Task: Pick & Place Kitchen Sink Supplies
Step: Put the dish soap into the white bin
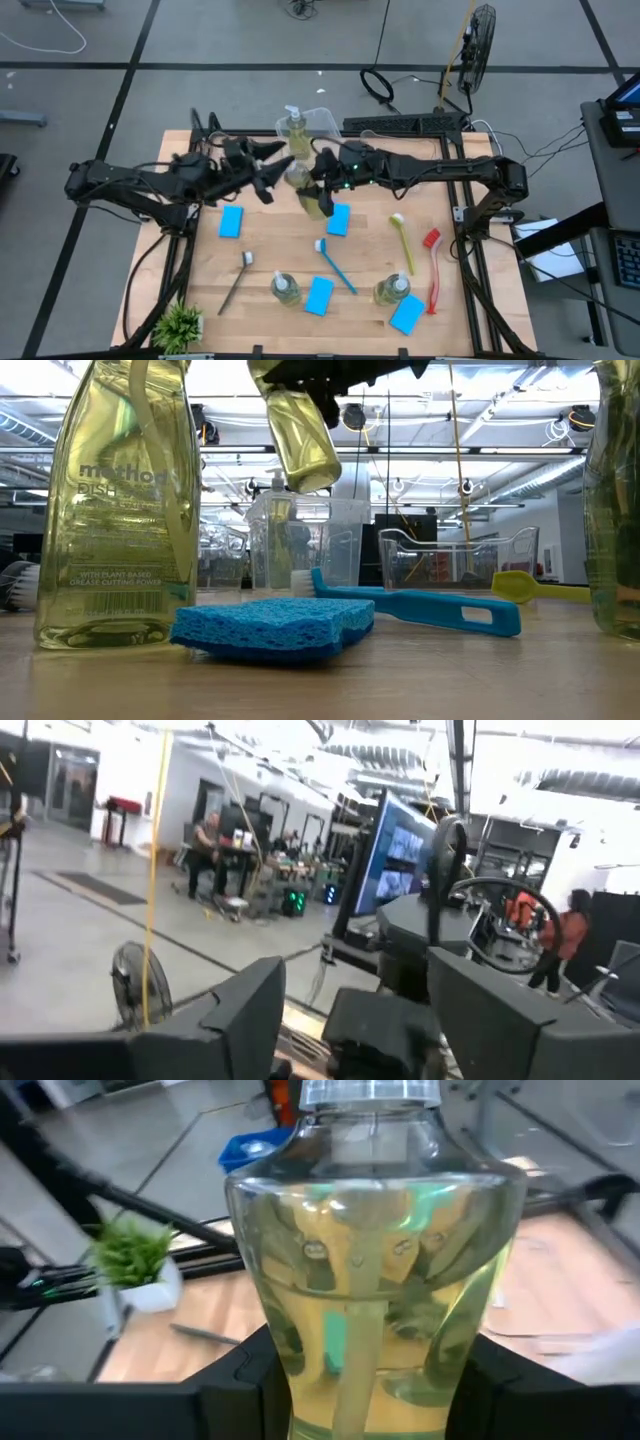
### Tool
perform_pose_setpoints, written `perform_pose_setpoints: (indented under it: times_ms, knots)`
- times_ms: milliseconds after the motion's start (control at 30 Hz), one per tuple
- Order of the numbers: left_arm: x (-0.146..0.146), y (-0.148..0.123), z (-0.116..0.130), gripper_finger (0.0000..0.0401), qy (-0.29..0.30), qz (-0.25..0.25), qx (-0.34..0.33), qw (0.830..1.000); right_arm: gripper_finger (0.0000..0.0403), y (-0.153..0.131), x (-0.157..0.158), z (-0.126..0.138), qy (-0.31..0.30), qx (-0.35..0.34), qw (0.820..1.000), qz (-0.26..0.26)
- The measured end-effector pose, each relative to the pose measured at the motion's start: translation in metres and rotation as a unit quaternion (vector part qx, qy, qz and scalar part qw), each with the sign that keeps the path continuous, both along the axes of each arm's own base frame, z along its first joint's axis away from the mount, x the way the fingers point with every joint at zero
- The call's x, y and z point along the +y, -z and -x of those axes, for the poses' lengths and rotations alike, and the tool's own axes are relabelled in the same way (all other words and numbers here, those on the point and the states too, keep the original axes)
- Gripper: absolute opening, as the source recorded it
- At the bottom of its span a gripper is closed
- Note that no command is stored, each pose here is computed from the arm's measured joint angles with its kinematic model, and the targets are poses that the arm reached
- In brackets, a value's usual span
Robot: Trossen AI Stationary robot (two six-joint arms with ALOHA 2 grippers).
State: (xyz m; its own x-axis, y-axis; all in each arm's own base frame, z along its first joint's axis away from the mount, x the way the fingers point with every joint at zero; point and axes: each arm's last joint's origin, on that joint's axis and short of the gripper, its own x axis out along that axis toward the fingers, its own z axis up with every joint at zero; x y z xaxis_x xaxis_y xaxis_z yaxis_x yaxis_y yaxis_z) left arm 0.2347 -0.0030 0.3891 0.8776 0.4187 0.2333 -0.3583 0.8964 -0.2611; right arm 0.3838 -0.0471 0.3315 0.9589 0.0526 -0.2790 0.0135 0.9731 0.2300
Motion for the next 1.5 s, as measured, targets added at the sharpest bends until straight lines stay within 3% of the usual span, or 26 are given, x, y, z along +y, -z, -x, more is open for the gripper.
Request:
perform_pose_setpoints:
  times_ms: [167,300,467,667,867,1333,1500]
  knots:
    - [0.001,-0.013,0.022,0.0261,-0.005,-0.015,-0.013,1.0,0.0161,-0.029,-0.016,0.02,0.077,-0.043,0.995,0.054]
    - [0.001,-0.013,0.03,0.0256,-0.001,-0.012,0.003,1.0,0.0161,-0.051,-0.032,0.033,0.154,-0.094,0.978,0.108]
    - [0.001,-0.008,0.031,0.0244,0.003,0.004,0.024,1.0,0.0161,-0.06,-0.055,0.039,0.204,-0.135,0.962,0.124]
    - [0.0,-0.001,0.03,0.0236,0.007,0.007,0.057,0.998,0.0162,-0.036,-0.081,0.029,0.283,-0.1,0.943,0.144]
    - [0.0,0.003,0.029,0.0238,0.005,-0.005,0.086,0.996,0.0162,-0.01,-0.099,0.011,0.307,-0.106,0.936,0.134]
    - [0.0,0.011,0.029,0.0233,0.006,-0.013,0.127,0.992,0.0162,0.049,-0.126,-0.013,0.356,-0.037,0.923,0.144]
    - [0.0,0.011,0.028,0.0241,0.006,-0.013,0.127,0.992,0.0162,0.049,-0.132,-0.012,0.373,-0.042,0.914,0.154]
